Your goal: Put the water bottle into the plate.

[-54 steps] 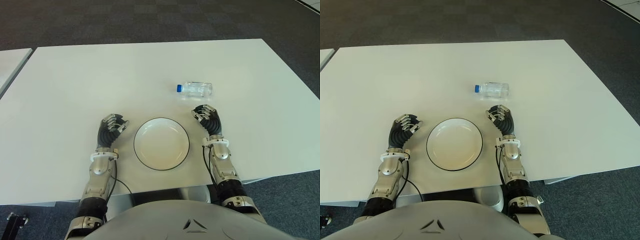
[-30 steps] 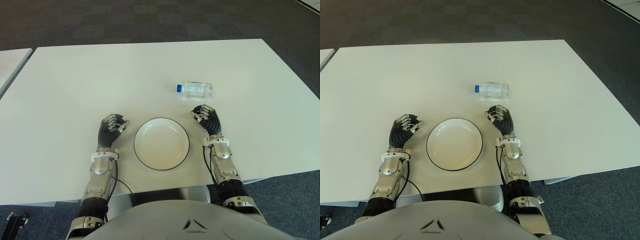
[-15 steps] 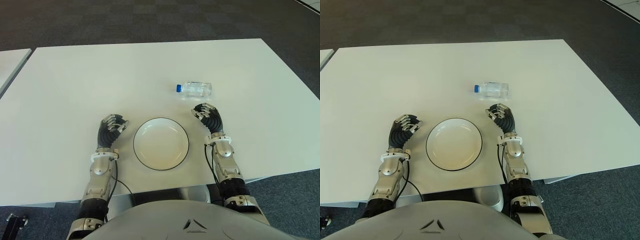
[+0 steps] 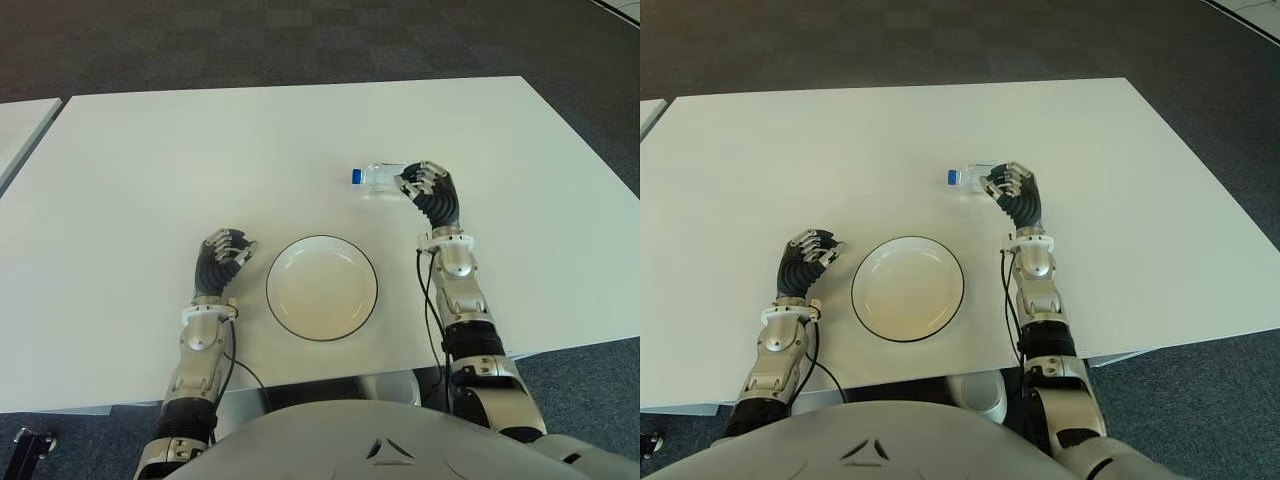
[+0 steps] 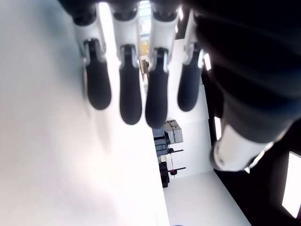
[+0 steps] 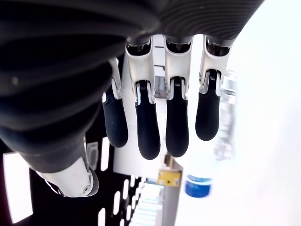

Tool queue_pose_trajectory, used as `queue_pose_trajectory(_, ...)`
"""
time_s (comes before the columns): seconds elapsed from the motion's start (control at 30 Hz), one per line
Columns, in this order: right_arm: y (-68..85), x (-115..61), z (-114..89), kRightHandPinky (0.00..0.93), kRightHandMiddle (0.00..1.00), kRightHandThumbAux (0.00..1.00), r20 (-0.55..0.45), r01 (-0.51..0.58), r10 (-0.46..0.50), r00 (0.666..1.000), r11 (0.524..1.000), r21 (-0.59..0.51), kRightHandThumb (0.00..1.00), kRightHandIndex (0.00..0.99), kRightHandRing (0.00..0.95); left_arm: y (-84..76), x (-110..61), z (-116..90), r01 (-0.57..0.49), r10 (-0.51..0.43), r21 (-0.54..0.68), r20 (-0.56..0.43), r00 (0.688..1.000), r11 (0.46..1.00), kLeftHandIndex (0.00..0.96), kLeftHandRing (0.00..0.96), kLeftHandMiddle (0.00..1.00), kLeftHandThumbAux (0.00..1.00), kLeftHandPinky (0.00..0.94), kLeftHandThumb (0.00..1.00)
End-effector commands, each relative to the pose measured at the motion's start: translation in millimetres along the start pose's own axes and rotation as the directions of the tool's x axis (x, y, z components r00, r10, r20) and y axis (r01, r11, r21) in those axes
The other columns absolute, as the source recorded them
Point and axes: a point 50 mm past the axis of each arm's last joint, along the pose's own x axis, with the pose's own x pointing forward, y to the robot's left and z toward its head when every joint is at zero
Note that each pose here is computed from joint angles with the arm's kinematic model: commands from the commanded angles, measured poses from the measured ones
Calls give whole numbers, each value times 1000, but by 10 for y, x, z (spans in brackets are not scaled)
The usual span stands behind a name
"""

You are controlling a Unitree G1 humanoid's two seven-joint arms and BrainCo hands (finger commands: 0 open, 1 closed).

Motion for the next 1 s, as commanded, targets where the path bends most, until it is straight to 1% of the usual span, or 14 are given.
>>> queue_pose_trajectory(0.03, -28, 97, 82, 442, 484, 732, 23, -17, 19, 1000, 997, -73, 695, 422, 464, 0, -59, -101, -2, 2, 3, -55, 998, 1000, 428, 498, 507, 720, 479, 704)
queue_pose_trajectory(0.07, -30, 105, 94, 431, 479, 732, 31, -22, 24, 999, 996, -87, 694, 421, 458, 0, -60, -103, -1, 1, 4, -57, 998, 1000, 428, 497, 506, 720, 479, 704)
queue_pose_trajectory(0.13, -33, 149, 155, 403, 467, 733, 66, -51, 63, 996, 985, -162, 692, 417, 441, 2, -62, -107, -2, 2, 5, -59, 998, 1000, 428, 497, 504, 720, 481, 704)
queue_pose_trajectory(0.17, -30, 175, 193, 395, 463, 734, 83, -74, 95, 992, 971, -226, 692, 415, 436, 2, -64, -108, -4, 5, 8, -60, 998, 1000, 428, 497, 503, 720, 481, 705)
queue_pose_trajectory(0.23, -26, 217, 258, 336, 394, 735, 98, -114, 156, 983, 934, -338, 686, 407, 375, 1, -65, -107, -8, 9, 12, -60, 998, 1000, 428, 498, 500, 720, 482, 705)
queue_pose_trajectory(0.27, -26, 232, 284, 287, 320, 740, 99, -130, 181, 979, 914, -385, 561, 310, 313, -1, -66, -106, -9, 10, 13, -59, 998, 1000, 428, 501, 503, 719, 485, 705)
queue_pose_trajectory(0.3, -31, 256, 308, 269, 294, 743, 85, -149, 208, 974, 883, -445, 512, 275, 291, -2, -66, -104, -8, 9, 14, -56, 998, 1000, 428, 502, 504, 719, 486, 705)
queue_pose_trajectory(0.33, -36, 271, 322, 229, 226, 726, 74, -161, 223, 972, 860, -485, 443, 199, 237, -3, -66, -103, -7, 8, 15, -54, 999, 1000, 428, 504, 508, 719, 487, 705)
queue_pose_trajectory(0.43, -31, 326, 372, 152, 118, 674, 21, -190, 250, 968, 786, -588, 367, 81, 141, -8, -70, -98, 0, 1, 14, -47, 999, 1000, 428, 506, 514, 720, 487, 704)
queue_pose_trajectory(0.5, -14, 361, 396, 123, 77, 647, -10, -202, 252, 968, 751, -628, 350, 41, 102, -10, -72, -96, 1, 0, 13, -46, 999, 1000, 428, 506, 515, 720, 486, 704)
queue_pose_trajectory(0.57, 14, 416, 417, 90, 39, 611, -44, -212, 247, 968, 712, -669, 360, 21, 64, -14, -75, -94, 1, -1, 11, -45, 999, 1000, 428, 505, 515, 720, 484, 704)
queue_pose_trajectory(0.67, 91, 529, 412, 26, 10, 535, -99, -232, 235, 967, 649, -725, 421, 5, 16, -17, -78, -93, 0, 1, 9, -45, 999, 1000, 428, 504, 516, 720, 480, 704)
queue_pose_trajectory(0.8, 225, 729, 273, 6, 2, 449, -204, -289, 213, 955, 532, -796, 500, 1, 4, -29, -81, -93, 0, 0, 4, -45, 999, 1000, 428, 505, 518, 719, 481, 705)
queue_pose_trajectory(1.0, 262, 802, 101, 0, 0, 346, -296, -353, 198, 935, 425, -833, 586, 0, 0, -34, -91, -96, -2, 2, 8, -47, 999, 1000, 428, 506, 518, 718, 481, 705)
